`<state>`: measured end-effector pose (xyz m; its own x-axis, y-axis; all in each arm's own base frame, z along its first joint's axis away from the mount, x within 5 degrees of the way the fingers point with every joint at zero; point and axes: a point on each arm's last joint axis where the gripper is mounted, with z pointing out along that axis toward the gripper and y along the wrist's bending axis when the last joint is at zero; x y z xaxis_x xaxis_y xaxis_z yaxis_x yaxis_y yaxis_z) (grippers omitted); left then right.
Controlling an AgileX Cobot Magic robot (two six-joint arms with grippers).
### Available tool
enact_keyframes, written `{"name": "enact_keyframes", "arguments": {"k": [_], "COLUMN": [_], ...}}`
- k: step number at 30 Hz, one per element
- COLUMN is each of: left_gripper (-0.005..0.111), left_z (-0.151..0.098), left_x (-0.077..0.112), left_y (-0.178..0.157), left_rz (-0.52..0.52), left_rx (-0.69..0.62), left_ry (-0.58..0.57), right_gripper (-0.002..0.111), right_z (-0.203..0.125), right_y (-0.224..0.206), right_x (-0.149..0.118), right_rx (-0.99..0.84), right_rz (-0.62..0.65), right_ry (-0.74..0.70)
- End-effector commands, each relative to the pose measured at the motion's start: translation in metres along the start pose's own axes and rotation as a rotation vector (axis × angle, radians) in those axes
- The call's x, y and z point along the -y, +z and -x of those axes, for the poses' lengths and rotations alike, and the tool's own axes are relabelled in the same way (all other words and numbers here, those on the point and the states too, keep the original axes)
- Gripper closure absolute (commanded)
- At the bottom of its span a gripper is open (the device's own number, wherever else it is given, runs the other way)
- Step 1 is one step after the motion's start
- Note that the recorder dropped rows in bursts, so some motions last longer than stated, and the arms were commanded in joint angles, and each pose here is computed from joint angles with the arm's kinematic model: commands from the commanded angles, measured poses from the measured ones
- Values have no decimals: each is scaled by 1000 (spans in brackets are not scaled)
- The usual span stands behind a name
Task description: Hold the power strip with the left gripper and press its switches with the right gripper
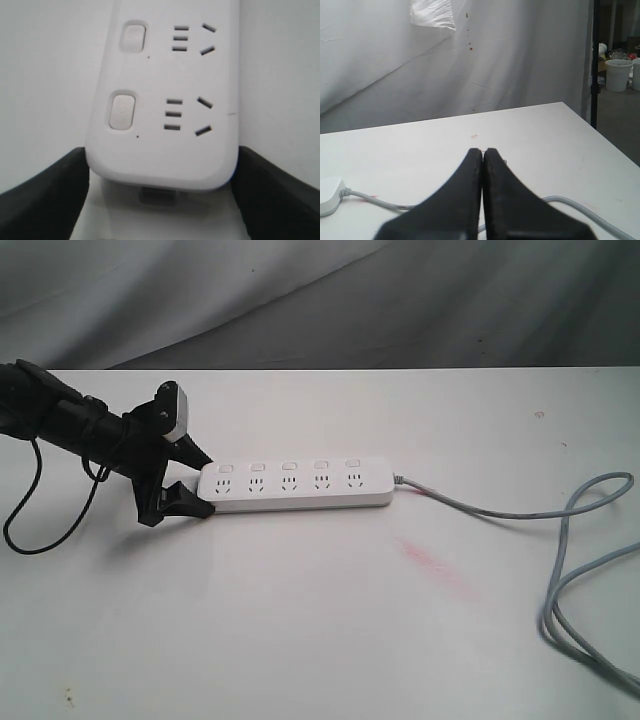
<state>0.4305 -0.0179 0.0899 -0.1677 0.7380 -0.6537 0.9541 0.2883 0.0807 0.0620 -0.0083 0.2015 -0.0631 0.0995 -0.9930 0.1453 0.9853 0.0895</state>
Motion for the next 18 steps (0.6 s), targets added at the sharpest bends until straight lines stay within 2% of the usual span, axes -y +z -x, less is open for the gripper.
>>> {"name": "enact_keyframes", "arguments": {"k": [1,6,8,10,12,18], "left_gripper": [40,39,30,15,7,5], "left_z": [1,1,1,1,2,18], "left_x": [-1,-1,-1,-1,-2,-6], "left_y": [-1,-1,-1,-1,-2,-30], "left_rz": [5,5,5,5,9,57], "left_rx": [6,6,6,6,7,34], "left_ry": [3,3,3,3,-5,-196], "right_gripper": [108,108,108,108,108,108], "right_z": [-1,-1,-1,-1,-1,-1], "right_y": [0,0,0,0,0,0], "right_x": [0,0,0,0,0,0], "right_rx": [0,0,0,0,0,0], "right_rz": [-5,-5,-5,-5,-5,-5], "right_ry": [12,12,12,12,12,12]}}
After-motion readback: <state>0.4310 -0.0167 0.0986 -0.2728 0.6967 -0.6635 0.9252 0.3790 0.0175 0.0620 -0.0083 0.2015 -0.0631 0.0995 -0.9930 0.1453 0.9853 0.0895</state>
